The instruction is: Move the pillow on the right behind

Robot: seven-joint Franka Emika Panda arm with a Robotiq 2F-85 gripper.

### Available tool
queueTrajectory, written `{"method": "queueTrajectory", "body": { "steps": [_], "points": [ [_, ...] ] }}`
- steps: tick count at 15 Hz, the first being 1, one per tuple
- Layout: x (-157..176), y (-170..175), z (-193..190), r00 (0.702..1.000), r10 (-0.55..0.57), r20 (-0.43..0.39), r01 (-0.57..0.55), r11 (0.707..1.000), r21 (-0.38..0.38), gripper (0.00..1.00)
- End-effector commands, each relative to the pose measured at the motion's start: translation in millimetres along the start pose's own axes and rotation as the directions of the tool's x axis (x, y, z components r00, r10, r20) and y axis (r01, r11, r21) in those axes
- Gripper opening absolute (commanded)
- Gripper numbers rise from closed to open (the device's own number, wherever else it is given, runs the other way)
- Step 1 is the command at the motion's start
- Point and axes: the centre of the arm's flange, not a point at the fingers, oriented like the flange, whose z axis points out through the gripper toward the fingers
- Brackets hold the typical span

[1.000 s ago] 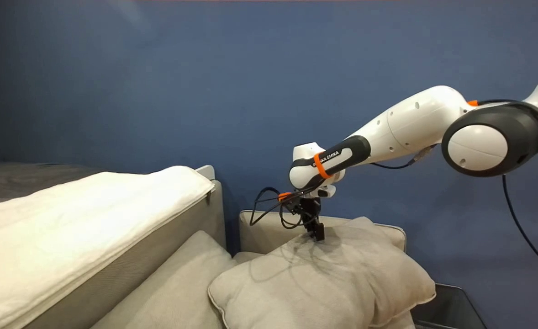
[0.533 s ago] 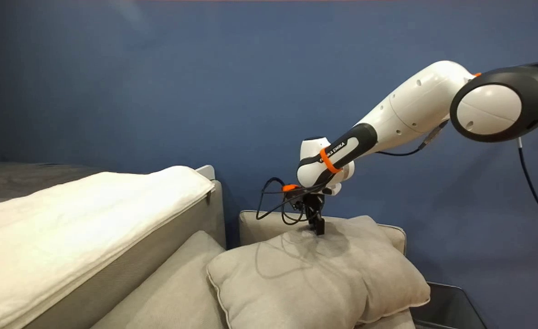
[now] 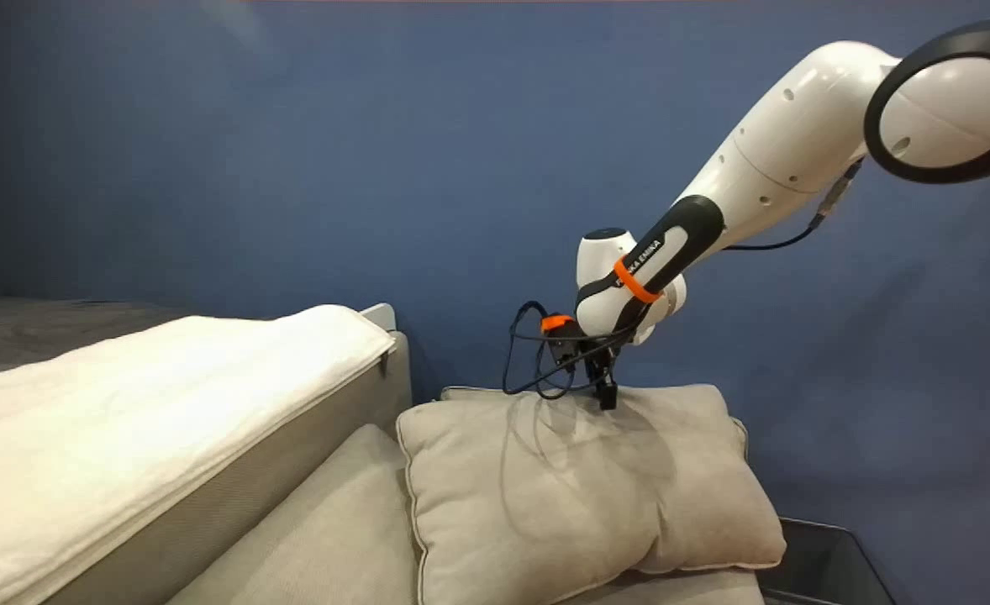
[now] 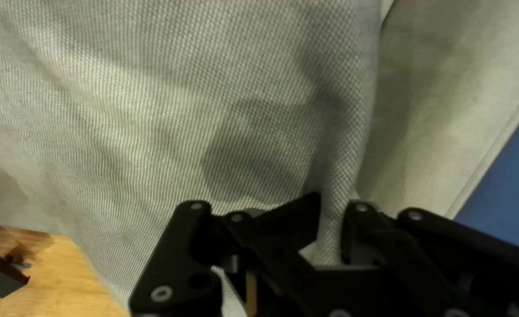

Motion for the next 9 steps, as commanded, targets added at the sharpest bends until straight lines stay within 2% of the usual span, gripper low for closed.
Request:
{"method": "queueTrajectory", "body": {
  "steps": [1,6,9],
  "points": [
    [37,0,-75,0.997,0.068,-0.042,-0.063,0.991,0.122,0.01],
    [68,-13,-117,0.982,0.175,-0.066,-0.161,0.971,0.177,0.01],
    [81,-28,-148,0.964,0.249,-0.087,-0.225,0.949,0.222,0.01]
  ]
}}
